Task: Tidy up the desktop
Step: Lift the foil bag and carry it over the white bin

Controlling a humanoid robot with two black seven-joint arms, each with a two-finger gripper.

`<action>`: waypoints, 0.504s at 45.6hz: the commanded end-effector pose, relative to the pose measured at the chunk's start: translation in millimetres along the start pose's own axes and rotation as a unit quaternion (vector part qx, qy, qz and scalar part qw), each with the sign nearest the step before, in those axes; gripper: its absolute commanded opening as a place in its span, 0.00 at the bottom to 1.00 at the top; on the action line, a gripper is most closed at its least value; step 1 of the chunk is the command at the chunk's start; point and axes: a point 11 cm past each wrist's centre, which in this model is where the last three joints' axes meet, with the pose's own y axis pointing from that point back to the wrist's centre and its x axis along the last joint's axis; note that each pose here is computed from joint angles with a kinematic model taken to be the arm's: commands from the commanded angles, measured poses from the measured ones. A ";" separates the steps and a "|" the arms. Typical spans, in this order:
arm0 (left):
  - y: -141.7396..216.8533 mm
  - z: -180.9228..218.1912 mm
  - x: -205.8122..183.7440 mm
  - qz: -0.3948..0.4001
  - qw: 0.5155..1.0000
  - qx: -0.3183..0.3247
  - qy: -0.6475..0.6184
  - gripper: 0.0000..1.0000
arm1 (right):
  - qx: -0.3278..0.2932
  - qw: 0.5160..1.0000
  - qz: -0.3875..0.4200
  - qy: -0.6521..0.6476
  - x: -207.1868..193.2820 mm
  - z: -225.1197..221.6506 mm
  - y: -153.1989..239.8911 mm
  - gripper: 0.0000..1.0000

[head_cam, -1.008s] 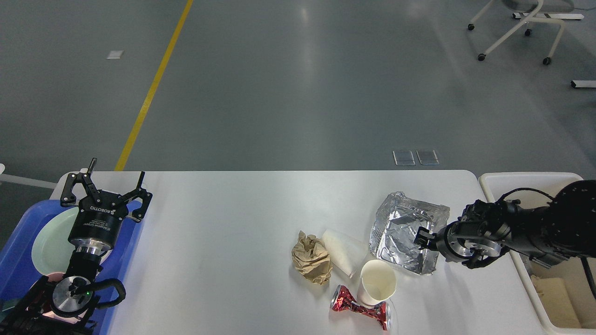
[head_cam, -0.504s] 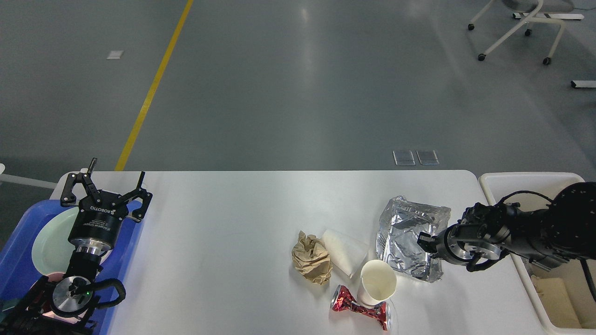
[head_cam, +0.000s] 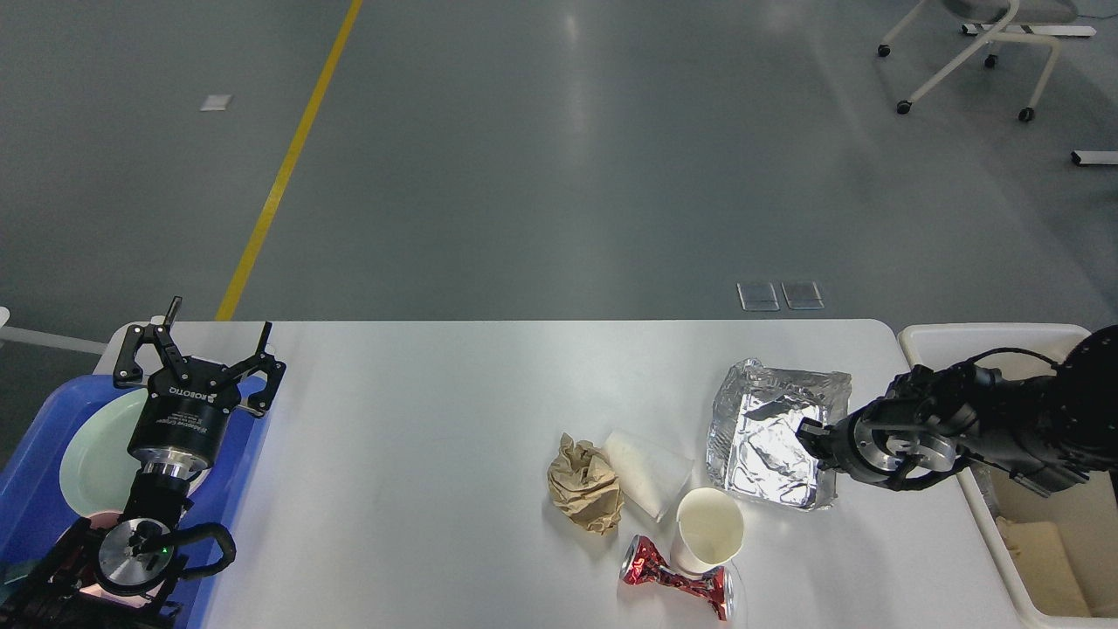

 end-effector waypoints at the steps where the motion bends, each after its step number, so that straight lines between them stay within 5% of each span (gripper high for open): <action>1: 0.0 -0.1 0.0 0.000 1.000 0.000 0.000 0.96 | 0.004 1.000 0.006 -0.003 25.4 0.6 33.3 0.00; 11: 0.0 -0.1 0.0 0.000 1.000 0.000 0.000 0.96 | 0.031 0.999 -0.029 0.011 64.5 -14.0 115.3 0.00; 23: 0.0 0.1 0.0 0.000 1.000 0.000 0.000 0.96 | 0.037 0.994 -0.072 0.074 51.7 -35.2 217.0 0.00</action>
